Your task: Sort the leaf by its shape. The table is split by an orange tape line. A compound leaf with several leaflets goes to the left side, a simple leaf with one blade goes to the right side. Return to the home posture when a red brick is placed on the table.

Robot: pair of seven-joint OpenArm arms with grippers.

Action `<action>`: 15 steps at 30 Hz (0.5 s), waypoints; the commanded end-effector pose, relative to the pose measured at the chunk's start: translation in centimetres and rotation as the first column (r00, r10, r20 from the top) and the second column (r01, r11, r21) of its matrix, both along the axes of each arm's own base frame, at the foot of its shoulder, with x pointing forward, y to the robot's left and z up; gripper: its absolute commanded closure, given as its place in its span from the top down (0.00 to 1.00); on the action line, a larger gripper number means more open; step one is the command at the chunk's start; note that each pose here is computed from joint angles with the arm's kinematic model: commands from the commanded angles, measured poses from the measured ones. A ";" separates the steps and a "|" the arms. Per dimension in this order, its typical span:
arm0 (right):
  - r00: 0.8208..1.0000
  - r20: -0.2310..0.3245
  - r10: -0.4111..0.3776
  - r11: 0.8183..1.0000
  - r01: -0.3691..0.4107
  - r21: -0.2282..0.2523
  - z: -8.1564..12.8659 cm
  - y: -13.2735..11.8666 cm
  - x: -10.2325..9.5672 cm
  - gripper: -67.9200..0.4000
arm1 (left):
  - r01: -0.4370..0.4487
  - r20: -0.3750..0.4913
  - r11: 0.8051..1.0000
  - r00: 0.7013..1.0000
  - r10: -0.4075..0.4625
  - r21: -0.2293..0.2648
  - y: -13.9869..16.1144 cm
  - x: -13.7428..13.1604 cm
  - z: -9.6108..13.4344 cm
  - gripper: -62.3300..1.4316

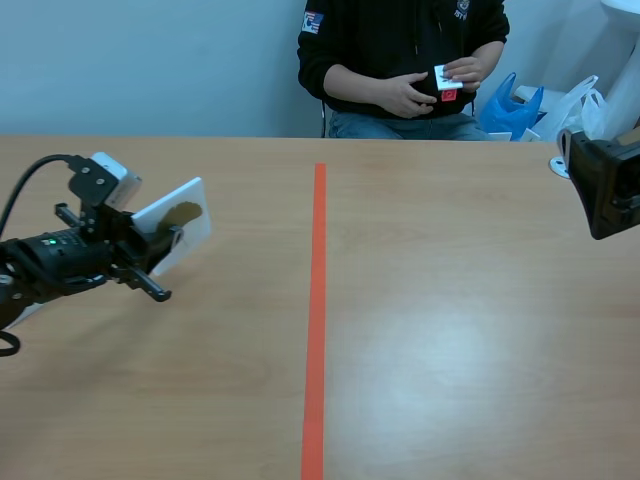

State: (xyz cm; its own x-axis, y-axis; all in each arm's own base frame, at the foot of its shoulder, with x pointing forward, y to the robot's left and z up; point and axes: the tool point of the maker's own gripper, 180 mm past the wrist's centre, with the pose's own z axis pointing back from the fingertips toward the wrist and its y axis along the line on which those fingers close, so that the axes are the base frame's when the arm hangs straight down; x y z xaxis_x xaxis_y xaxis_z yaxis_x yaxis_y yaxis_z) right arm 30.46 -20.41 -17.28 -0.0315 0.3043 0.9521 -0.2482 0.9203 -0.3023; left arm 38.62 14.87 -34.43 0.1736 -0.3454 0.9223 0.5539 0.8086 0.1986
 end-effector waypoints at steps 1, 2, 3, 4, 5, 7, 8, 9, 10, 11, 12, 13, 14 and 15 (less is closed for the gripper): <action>0.998 0.064 0.017 1.000 -0.016 -0.012 2.1 0.3 0.3 1.00 | -0.028 0.031 1.000 0.999 0.028 0.001 1.7 0.3 1.2 0.12; 0.998 0.065 0.016 1.000 -0.015 -0.012 2.1 0.3 0.4 1.00 | -0.045 0.030 0.999 0.999 0.045 0.010 2.8 0.2 1.2 0.12; 0.998 0.068 0.016 1.000 -0.015 -0.011 2.2 0.3 0.4 1.00 | -0.057 0.028 0.998 0.998 0.057 0.024 3.7 0.0 1.2 0.12; 0.997 0.071 0.016 1.000 -0.015 -0.011 2.3 0.3 0.5 1.00 | -0.068 0.025 0.997 0.997 0.067 0.036 4.5 -0.2 1.1 0.12; 0.997 0.073 0.016 1.000 -0.015 -0.010 2.3 0.3 0.5 1.00 | -0.077 0.021 0.996 0.997 0.076 0.049 5.3 -0.4 1.0 0.12; 0.997 0.075 0.016 1.000 -0.015 -0.010 2.4 0.3 0.5 1.00 | -0.090 0.010 0.993 0.996 0.090 0.073 6.6 -1.0 0.7 0.12; 0.997 0.077 0.016 1.000 -0.015 -0.010 2.4 0.3 0.5 1.00 | -0.094 0.005 0.992 0.996 0.094 0.082 7.1 -1.2 0.6 0.12; 0.997 0.077 0.015 1.000 -0.014 -0.010 2.4 0.3 0.5 1.00 | -0.096 -0.003 0.991 0.995 0.097 0.093 7.5 -1.6 0.3 0.12; 0.997 0.077 0.015 1.000 -0.015 -0.010 2.4 0.3 0.5 1.00 | -0.098 -0.008 0.990 0.995 0.099 0.101 7.9 -1.8 0.2 0.12; 0.997 0.078 0.015 1.000 -0.015 -0.010 2.5 0.3 0.5 1.00 | -0.099 -0.017 0.989 0.995 0.101 0.110 8.2 -2.1 -0.1 0.12; 0.997 0.078 0.015 1.000 -0.015 -0.010 2.5 0.3 0.5 1.00 | -0.101 -0.020 0.988 0.994 0.104 0.116 8.5 -2.3 -0.2 0.12; 0.997 0.077 0.015 1.000 -0.014 -0.010 2.4 0.3 0.5 1.00 | -0.105 -0.026 0.986 0.994 0.109 0.126 8.8 -2.6 -0.4 0.12; 0.997 0.077 0.015 1.000 -0.014 -0.010 2.4 0.3 0.5 1.00 | -0.107 -0.030 0.985 0.993 0.112 0.132 9.1 -2.8 -0.5 0.12; 0.997 0.077 0.015 1.000 -0.014 -0.010 2.4 0.3 0.5 1.00 | -0.109 -0.035 0.985 0.993 0.115 0.136 9.3 -3.0 -0.7 0.12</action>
